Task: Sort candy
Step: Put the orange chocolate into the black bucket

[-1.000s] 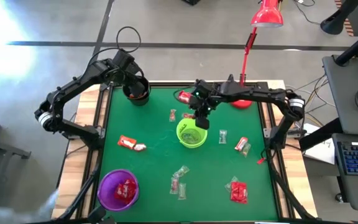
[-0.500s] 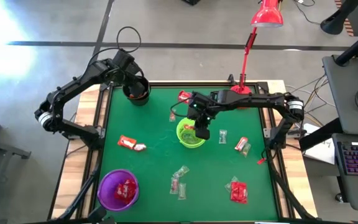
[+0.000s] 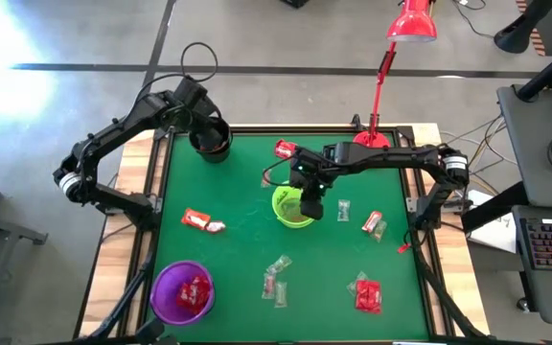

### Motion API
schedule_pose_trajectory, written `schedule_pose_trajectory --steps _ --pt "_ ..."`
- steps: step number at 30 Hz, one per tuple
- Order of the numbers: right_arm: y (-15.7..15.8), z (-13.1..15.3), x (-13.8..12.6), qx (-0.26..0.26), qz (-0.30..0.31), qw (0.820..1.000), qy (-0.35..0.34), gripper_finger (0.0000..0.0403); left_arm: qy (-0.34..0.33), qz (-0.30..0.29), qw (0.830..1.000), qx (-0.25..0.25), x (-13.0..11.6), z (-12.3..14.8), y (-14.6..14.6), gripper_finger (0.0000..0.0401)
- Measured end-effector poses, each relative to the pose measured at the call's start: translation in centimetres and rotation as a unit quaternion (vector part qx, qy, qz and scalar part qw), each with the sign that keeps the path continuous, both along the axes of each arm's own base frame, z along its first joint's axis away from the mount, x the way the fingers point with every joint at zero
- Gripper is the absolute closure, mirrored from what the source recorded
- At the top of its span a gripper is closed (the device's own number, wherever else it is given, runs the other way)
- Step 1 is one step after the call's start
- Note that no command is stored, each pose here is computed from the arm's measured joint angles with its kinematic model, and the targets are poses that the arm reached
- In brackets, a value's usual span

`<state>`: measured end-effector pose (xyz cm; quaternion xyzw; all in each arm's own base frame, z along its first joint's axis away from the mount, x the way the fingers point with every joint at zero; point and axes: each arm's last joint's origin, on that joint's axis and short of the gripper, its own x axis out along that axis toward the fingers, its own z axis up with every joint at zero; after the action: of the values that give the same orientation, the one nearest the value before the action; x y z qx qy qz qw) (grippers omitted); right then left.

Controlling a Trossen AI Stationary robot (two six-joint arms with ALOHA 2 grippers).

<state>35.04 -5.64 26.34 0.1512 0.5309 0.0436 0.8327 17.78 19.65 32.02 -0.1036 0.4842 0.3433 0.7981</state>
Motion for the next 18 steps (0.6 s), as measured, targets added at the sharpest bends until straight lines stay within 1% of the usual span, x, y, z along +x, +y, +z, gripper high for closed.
schedule_pose_trajectory --steps 4,9,13,18 --pt "0.0 -0.1 -0.2 0.019 -0.035 0.999 0.02 0.0272 0.005 -0.01 1.0 -0.012 -0.1 -0.1 -0.2 0.0262" --pt "0.4 -0.3 -0.9 0.043 -0.075 0.994 0.071 0.0259 -0.015 -0.048 0.997 -0.059 -0.1 -0.3 -0.7 0.0262" --pt "0.8 -0.4 -1.4 0.048 -0.076 0.991 0.102 0.0261 -0.02 -0.083 0.991 -0.104 -0.1 -0.6 -1.4 0.0262" --pt "1.2 -0.4 -1.4 0.048 -0.071 0.991 0.105 0.0264 0.02 -0.114 0.982 -0.15 0.0 -1.0 -3.0 0.0262"
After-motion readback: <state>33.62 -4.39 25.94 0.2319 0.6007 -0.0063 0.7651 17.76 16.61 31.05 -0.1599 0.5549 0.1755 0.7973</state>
